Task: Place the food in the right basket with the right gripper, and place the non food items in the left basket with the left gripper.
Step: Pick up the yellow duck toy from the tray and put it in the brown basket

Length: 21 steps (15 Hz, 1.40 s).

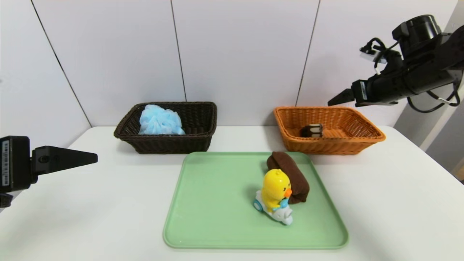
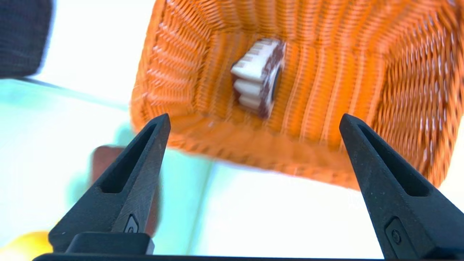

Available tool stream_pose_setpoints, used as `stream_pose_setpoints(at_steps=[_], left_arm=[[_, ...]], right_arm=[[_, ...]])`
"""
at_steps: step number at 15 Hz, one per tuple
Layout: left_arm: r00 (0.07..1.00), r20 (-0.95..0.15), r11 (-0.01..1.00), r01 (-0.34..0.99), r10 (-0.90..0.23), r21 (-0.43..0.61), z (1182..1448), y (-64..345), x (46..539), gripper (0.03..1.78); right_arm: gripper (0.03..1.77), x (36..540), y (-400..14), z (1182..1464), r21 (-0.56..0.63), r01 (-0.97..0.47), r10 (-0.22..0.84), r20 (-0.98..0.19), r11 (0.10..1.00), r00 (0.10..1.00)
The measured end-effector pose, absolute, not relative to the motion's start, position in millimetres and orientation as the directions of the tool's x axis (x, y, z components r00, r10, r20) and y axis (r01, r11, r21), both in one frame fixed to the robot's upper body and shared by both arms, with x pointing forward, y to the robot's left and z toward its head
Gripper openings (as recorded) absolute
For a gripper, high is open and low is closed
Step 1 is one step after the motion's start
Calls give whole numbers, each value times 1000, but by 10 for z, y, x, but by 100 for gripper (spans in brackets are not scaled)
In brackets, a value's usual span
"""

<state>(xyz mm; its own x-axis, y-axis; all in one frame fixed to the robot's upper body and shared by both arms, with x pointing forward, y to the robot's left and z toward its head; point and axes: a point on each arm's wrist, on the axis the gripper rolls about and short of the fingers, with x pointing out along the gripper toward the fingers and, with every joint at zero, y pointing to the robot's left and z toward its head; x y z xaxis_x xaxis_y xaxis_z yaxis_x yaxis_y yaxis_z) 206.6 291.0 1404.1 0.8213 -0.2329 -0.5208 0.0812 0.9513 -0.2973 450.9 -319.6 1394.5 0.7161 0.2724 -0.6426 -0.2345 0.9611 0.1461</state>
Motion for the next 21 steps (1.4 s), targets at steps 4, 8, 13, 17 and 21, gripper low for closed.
stream_pose_setpoints(at_steps=[4,8,13,17,21], left_arm=[[801,-518,934,136,-299,-329,14001,2785,2340,169],[768,-488,900,266,-415,-346,13953,2597,2648,169],[671,-444,804,501,-594,-321,13819,2363,3044,169],[549,-426,684,667,-720,-296,13587,2167,3408,169],[367,-430,506,818,-825,-273,13345,2055,3577,169]], right_arm=[[165,4020,-3159,14208,213,-189,284,-677,959,679],[168,3475,-3097,14342,220,-210,304,-679,953,668],[169,2951,-3103,14391,214,-231,314,-664,949,678],[169,2705,-3109,14426,215,-244,325,-647,946,690],[169,2505,-3107,14396,215,-261,338,-642,941,688]])
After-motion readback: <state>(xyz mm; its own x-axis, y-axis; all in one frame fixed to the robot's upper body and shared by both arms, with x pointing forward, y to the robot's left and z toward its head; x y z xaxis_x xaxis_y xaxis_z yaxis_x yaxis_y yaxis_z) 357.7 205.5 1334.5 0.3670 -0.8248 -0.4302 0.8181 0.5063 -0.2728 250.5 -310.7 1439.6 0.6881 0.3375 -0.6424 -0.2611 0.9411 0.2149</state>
